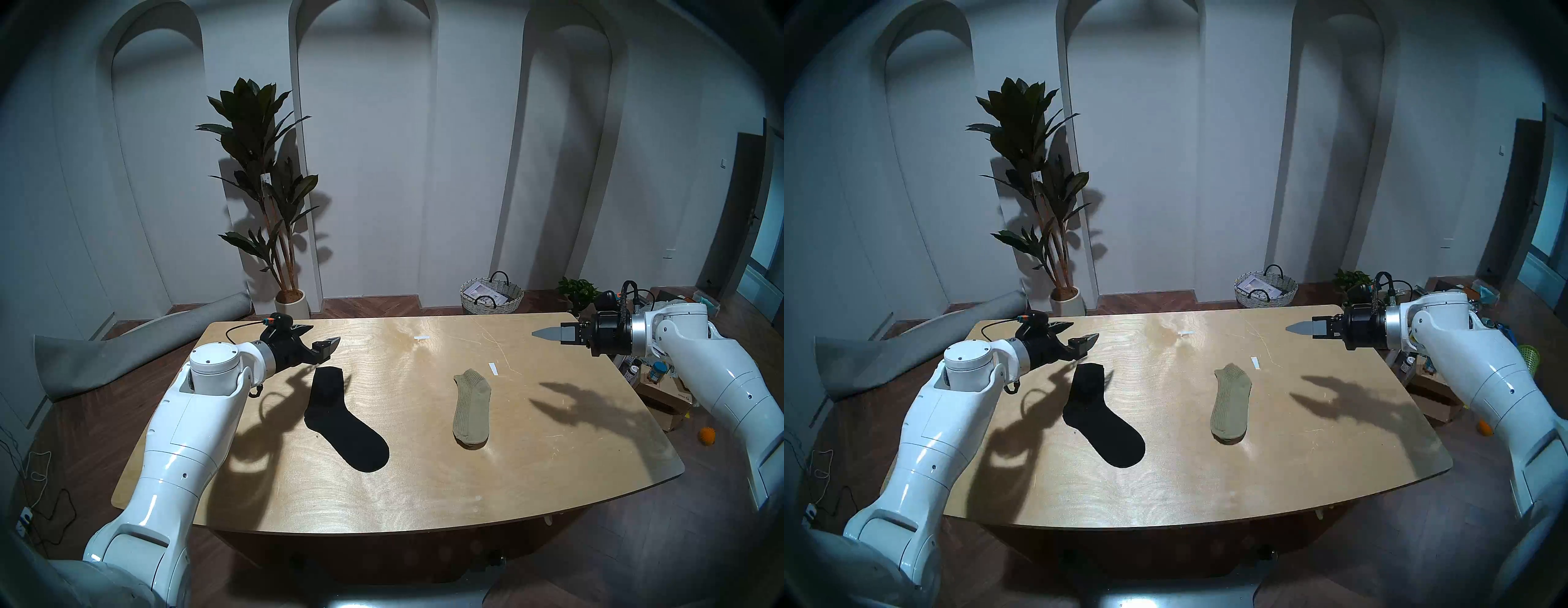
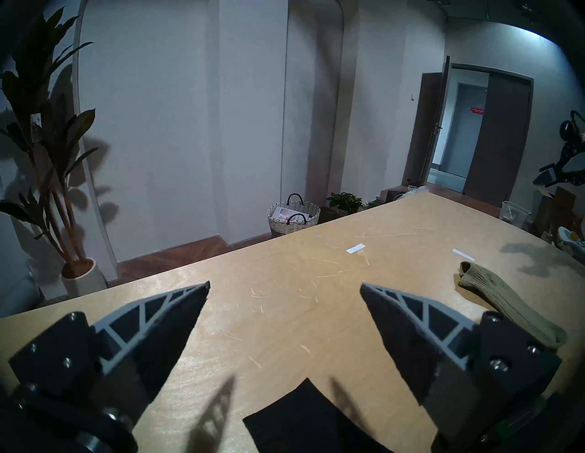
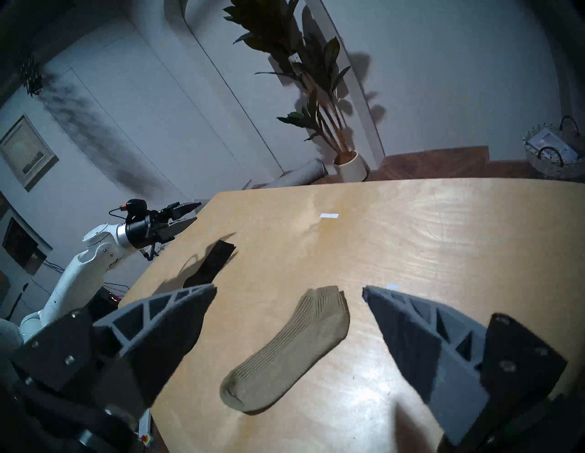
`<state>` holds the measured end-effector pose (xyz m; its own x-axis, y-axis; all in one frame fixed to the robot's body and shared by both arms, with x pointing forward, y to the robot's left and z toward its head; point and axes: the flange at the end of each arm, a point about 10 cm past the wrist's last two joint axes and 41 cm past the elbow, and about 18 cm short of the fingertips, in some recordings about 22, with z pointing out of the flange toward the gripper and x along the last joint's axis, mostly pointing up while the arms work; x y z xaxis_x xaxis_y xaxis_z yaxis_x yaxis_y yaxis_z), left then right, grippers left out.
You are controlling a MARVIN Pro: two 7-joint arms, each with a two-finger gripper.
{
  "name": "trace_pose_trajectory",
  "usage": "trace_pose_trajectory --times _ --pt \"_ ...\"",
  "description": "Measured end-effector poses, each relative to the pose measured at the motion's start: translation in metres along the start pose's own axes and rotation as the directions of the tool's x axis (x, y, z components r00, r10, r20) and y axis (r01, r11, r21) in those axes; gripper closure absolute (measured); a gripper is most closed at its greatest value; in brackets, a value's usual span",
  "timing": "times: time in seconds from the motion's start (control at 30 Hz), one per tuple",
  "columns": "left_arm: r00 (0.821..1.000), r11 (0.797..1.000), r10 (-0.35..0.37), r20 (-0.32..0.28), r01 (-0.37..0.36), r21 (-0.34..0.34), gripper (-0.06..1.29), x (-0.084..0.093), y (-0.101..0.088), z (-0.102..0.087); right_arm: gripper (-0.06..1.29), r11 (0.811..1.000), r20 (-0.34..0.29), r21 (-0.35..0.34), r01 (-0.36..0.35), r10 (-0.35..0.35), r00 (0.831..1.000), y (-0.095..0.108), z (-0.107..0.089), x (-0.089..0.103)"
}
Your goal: Fold socks in half once and place them neatly on the table
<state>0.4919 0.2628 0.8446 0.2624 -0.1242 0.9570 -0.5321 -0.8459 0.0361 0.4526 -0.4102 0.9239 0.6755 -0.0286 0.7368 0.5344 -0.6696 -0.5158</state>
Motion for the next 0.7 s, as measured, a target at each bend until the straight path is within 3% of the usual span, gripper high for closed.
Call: trace_pose_trajectory --times 0.13,0.3,0.5,0.7 --pt "1.000 1.000 0.002 0.006 -0.002 0.026 -0.01 0.004 -0.002 0.002 -0.02 0.998 0.016 -0.022 -0.051 0.051 0.999 0.015 -0.005 -0.007" --pt "1.000 0.997 0.000 0.011 -0.001 0.074 -0.01 0.008 -0.012 -0.001 -0.02 0.991 -0.010 -0.016 -0.133 0.133 0.991 0.032 -0.013 -0.012" --pt "1.000 0.993 -0.004 0.023 0.001 0.117 -0.01 0.007 -0.023 -0.007 -0.02 0.971 -0.032 0.006 -0.238 0.238 0.971 0.046 -0.020 -0.022" --pt "0.999 0.987 -0.016 0.032 0.010 0.163 -0.01 0.005 -0.035 -0.015 -0.02 0.938 -0.046 -0.002 -0.345 0.345 0.938 0.062 -0.021 -0.038"
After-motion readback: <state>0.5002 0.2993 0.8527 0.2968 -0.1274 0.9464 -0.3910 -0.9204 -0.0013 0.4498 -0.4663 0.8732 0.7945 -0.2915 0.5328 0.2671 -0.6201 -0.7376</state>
